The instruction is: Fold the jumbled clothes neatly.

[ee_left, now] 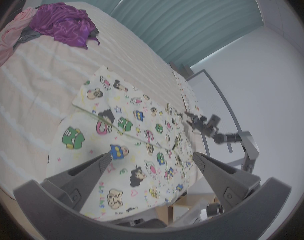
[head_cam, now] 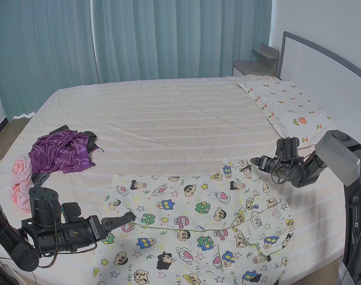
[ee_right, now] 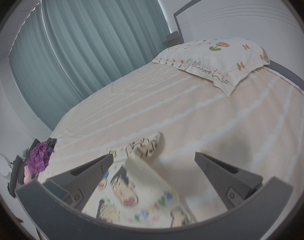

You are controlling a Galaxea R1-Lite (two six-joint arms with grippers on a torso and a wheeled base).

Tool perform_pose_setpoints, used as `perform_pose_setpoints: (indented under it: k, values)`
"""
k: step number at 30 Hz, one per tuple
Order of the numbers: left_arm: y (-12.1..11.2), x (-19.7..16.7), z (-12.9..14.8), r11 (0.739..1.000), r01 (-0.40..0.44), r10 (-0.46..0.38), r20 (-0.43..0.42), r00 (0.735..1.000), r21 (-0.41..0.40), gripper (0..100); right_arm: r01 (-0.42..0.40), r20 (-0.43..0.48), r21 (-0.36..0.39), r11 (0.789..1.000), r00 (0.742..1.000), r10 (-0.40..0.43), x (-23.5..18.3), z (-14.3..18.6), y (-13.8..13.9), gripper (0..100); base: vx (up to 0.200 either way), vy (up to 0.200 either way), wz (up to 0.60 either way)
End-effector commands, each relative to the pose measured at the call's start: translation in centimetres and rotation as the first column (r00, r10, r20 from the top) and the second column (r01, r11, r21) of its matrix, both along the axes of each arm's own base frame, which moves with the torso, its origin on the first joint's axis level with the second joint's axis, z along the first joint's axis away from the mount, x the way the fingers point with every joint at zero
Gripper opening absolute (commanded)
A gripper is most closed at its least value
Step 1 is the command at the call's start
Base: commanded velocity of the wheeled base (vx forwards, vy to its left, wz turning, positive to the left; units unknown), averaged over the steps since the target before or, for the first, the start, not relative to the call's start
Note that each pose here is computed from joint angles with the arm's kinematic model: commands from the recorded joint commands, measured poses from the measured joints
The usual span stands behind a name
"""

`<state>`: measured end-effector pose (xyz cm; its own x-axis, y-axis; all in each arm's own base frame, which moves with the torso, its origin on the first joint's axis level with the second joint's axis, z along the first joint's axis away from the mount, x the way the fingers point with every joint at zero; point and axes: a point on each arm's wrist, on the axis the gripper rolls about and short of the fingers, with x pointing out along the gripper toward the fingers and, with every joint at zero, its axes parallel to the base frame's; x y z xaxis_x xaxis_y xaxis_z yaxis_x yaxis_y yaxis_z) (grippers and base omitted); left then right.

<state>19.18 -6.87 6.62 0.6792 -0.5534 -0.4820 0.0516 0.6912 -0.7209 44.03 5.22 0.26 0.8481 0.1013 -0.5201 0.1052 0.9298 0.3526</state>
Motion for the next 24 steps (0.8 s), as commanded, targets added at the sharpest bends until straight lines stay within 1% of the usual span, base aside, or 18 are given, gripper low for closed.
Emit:
perform_pose_setpoints:
  k: [1, 3, 5, 6, 7, 9, 12, 15, 17, 19, 21, 24]
  values:
    - [2.1, 10.1, 0.4, 0.980, -0.197, 0.194, 0.091, 0.977, 0.026, 100, -0.057, 0.058, 0.057, 0.997, 0.997, 0.053, -11.0, 6.3, -2.0, 100, 0.000, 0.000, 0.00]
    - [2.7, 12.4, 0.1, 0.977, -0.204, 0.197, 0.095, 0.976, 0.064, 100, -0.052, 0.038, 0.057, 0.997, 0.998, 0.050, -12.5, 6.0, -2.3, 100, 0.000, 0.000, 0.00]
    - [3.1, 14.6, 0.3, 0.973, -0.219, 0.212, 0.091, 0.973, 0.073, 100, -0.044, 0.023, 0.057, 0.997, 0.999, 0.042, -13.6, 5.5, -2.7, 100, 0.000, 0.000, 0.00]
    - [3.1, 14.7, 0.3, 0.973, -0.221, 0.214, 0.089, 0.973, 0.073, 100, -0.044, 0.023, 0.057, 0.997, 0.999, 0.042, -13.7, 5.5, -2.7, 100, 0.000, 0.000, 0.00]
    - [3.5, 16.4, 0.3, 0.969, -0.230, 0.226, 0.060, 0.972, 0.085, 100, -0.044, 0.020, 0.055, 0.997, 0.999, 0.043, -14.5, 5.2, -2.7, 100, 0.000, 0.000, 0.00]
    - [3.6, 18.3, -0.5, 0.968, -0.220, 0.221, 0.009, 0.975, 0.121, 100, -0.044, 0.027, 0.057, 0.997, 0.999, 0.042, -15.6, 5.0, -2.8, 100, 0.000, 0.000, 0.00]
    - [3.9, 19.4, -1.4, 0.966, -0.199, 0.201, 0.007, 0.980, 0.166, 100, -0.061, 0.028, 0.063, 0.996, 0.998, 0.059, -16.5, 4.7, -2.7, 100, 0.000, 0.000, 0.00]
    - [4.4, 19.8, -1.9, 0.964, -0.184, 0.184, 0.017, 0.983, 0.194, 100, -0.077, 0.007, 0.074, 0.994, 0.997, 0.077, -17.3, 4.2, -2.7, 100, 0.000, 0.000, 0.00]
    - [4.7, 19.9, -2.1, 0.963, -0.187, 0.188, 0.013, 0.982, 0.194, 100, -0.072, -0.008, 0.084, 0.994, 0.997, 0.073, -17.6, 3.9, -2.8, 100, 0.000, 0.000, 0.00]
    - [5.0, 20.1, -2.3, 0.964, -0.186, 0.188, 0.009, 0.982, 0.190, 100, -0.054, -0.016, 0.110, 0.992, 0.998, 0.056, -17.8, 3.9, -2.9, 100, 0.000, 0.000, 0.00]
    - [5.3, 20.4, -3.1, 0.965, -0.182, 0.187, -0.007, 0.982, 0.187, 100, -0.039, -0.030, 0.134, 0.990, 0.999, 0.043, -18.0, 3.8, -2.9, 100, 0.000, 0.000, 0.00]
    - [5.5, 20.8, -3.8, 0.967, -0.177, 0.183, -0.018, 0.983, 0.184, 100, -0.026, -0.037, 0.144, 0.989, 0.999, 0.032, -18.0, 3.7, -2.9, 100, 0.000, 0.000, 0.00]
